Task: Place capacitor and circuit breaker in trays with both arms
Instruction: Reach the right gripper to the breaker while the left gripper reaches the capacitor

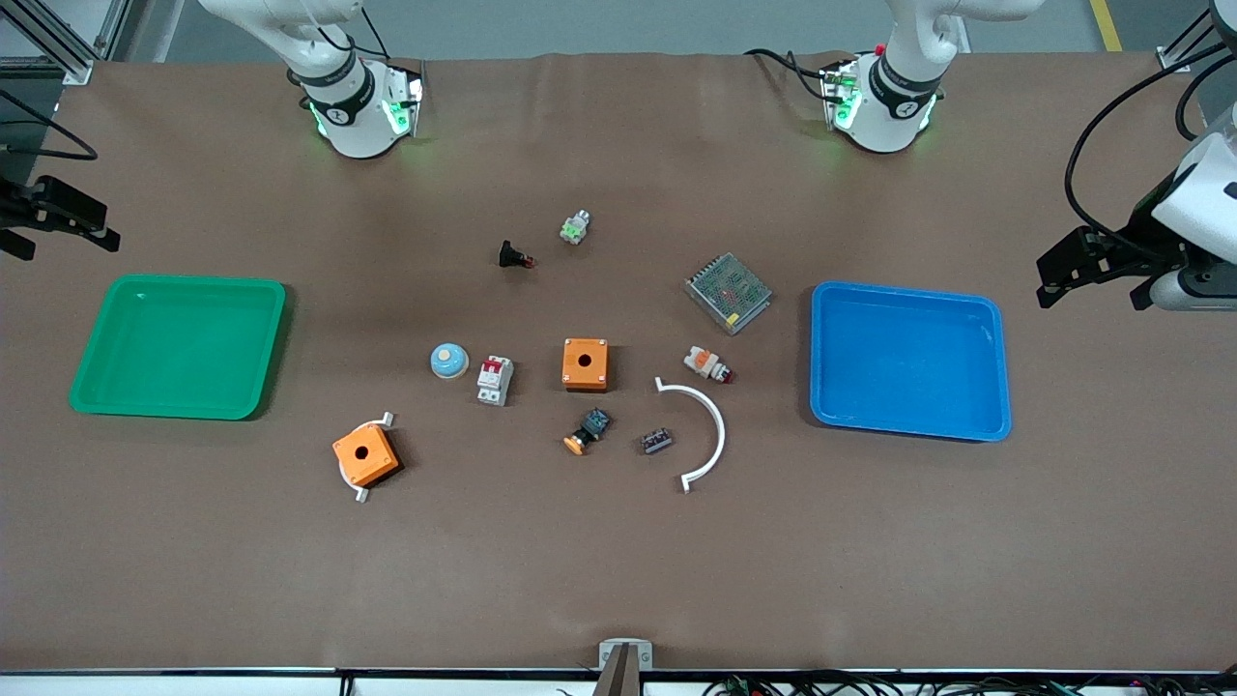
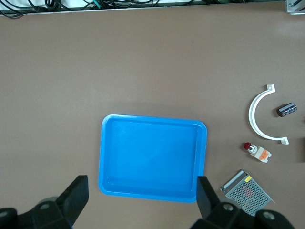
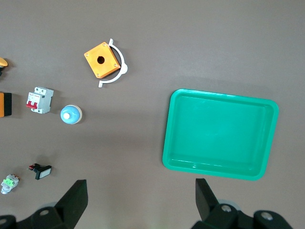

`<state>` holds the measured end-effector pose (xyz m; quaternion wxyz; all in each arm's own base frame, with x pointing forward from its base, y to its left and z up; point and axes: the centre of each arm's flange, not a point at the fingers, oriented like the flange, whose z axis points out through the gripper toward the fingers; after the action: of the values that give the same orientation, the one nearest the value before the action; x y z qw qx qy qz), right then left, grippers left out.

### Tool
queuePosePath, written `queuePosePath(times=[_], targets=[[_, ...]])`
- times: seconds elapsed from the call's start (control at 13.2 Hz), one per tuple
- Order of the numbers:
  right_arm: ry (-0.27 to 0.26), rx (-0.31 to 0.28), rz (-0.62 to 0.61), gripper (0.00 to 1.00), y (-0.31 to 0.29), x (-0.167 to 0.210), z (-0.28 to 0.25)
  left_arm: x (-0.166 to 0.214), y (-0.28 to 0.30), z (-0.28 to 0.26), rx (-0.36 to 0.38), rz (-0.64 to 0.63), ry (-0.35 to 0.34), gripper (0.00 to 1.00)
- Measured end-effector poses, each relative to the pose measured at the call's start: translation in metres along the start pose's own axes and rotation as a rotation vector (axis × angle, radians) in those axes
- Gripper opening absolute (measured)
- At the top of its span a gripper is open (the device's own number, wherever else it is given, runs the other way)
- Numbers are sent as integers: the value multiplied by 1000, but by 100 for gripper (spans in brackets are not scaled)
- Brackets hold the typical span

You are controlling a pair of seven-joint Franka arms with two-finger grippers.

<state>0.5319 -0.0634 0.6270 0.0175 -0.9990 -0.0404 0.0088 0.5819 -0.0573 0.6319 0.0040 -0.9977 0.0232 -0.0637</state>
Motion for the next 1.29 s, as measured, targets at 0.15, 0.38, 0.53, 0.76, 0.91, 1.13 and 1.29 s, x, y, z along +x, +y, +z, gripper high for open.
queuePosePath(times=[0.15,0.38,0.53,0.76,0.91,1.13,1.29], targets=[[0,0,-1,100,-1,0,0,0,1,2,1,1,-9,100],[3,-1,-7,100,-4,1,0,1,6,7,1,10,-19,100],[21,-4,-29,100,-15,9,4,4,11,31,8,14,-72,100],[16,8,-4,100,-52,37,40,8,51,87,17,0,-170,100],[-15,5,4,100,-98,62,79,12,101,124,31,1,-209,100],[-63,-10,51,100,-164,92,153,20,200,179,40,-95,-152,100],[-67,-21,76,99,-204,105,198,20,263,221,28,-188,-97,100]])
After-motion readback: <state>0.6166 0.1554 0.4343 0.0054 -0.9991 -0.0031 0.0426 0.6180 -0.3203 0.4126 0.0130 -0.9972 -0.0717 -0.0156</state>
